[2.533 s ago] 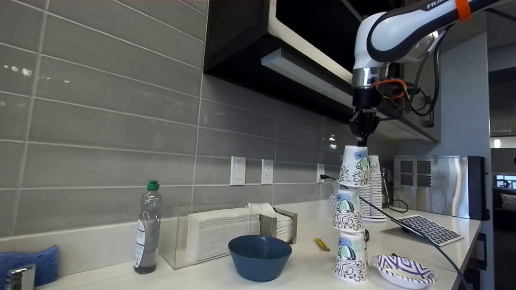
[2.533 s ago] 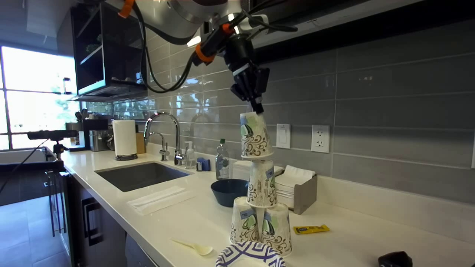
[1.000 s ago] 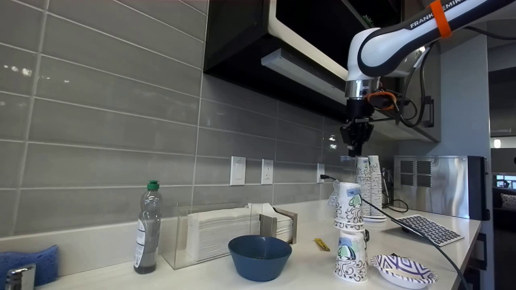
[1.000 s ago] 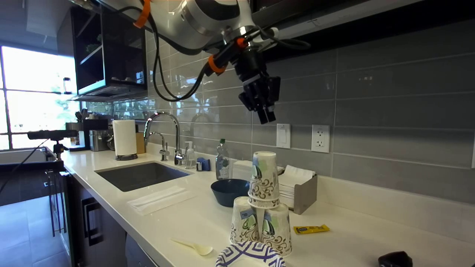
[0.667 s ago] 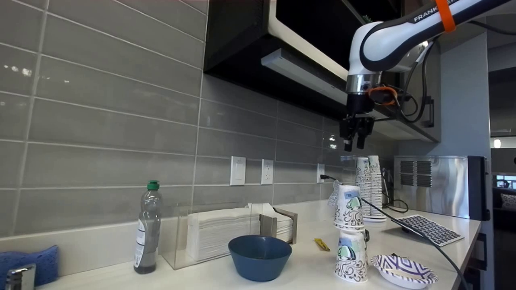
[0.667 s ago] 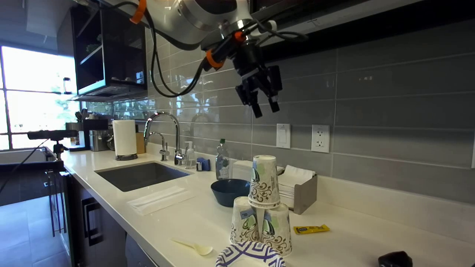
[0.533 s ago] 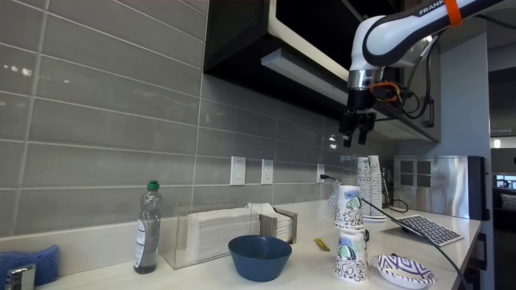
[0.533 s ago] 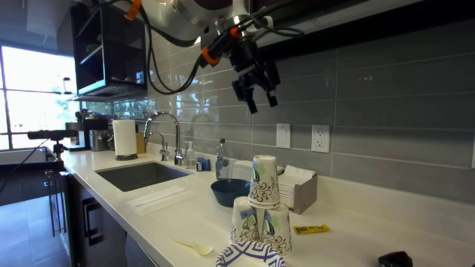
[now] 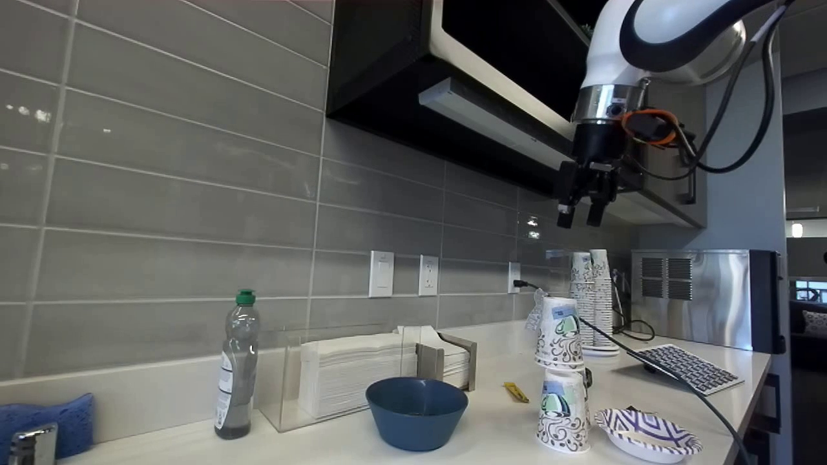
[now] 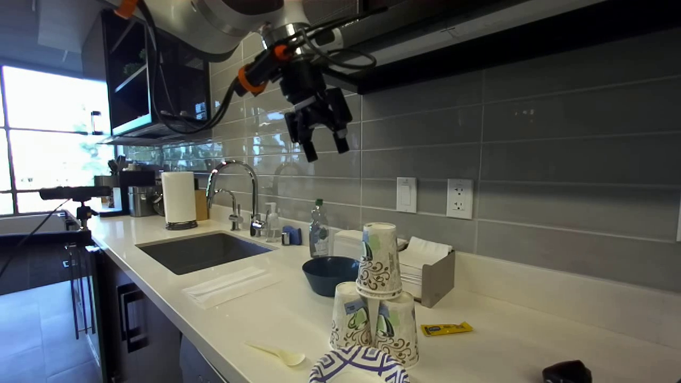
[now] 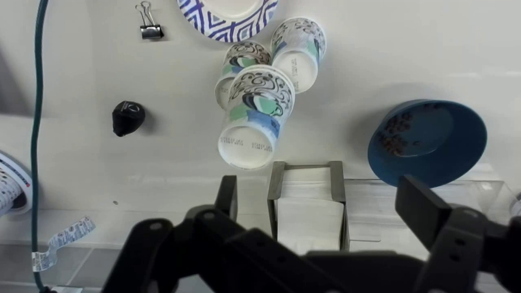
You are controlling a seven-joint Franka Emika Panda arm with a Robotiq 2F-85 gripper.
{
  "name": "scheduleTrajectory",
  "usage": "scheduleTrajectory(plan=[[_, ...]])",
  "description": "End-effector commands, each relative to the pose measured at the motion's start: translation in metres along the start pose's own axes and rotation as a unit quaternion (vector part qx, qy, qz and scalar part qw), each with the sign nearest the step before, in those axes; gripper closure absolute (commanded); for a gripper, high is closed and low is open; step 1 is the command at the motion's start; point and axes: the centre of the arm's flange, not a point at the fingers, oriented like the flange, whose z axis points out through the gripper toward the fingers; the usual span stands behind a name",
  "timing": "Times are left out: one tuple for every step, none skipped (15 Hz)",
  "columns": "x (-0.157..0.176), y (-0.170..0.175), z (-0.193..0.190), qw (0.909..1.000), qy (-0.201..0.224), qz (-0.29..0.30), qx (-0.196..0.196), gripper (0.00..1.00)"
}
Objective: Stack the cups
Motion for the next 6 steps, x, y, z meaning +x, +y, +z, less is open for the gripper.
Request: scheduleTrajectory(plan=[[-0.008,-0.002,0.001,1.0,-0.002,0.0,0.0,0.0],[-0.014,-0.003,0.002,1.0,-0.003,0.001,0.0,0.0],[-0.018,-0.003,0.002,1.0,-0.003,0.001,0.0,0.0],[-0.02,-0.003,0.002,1.0,-0.003,0.001,0.0,0.0],[-0.02,-0.003,0.002,1.0,-0.003,0.001,0.0,0.0],[-0.02,-0.003,0.002,1.0,-0.003,0.001,0.001,0.0]])
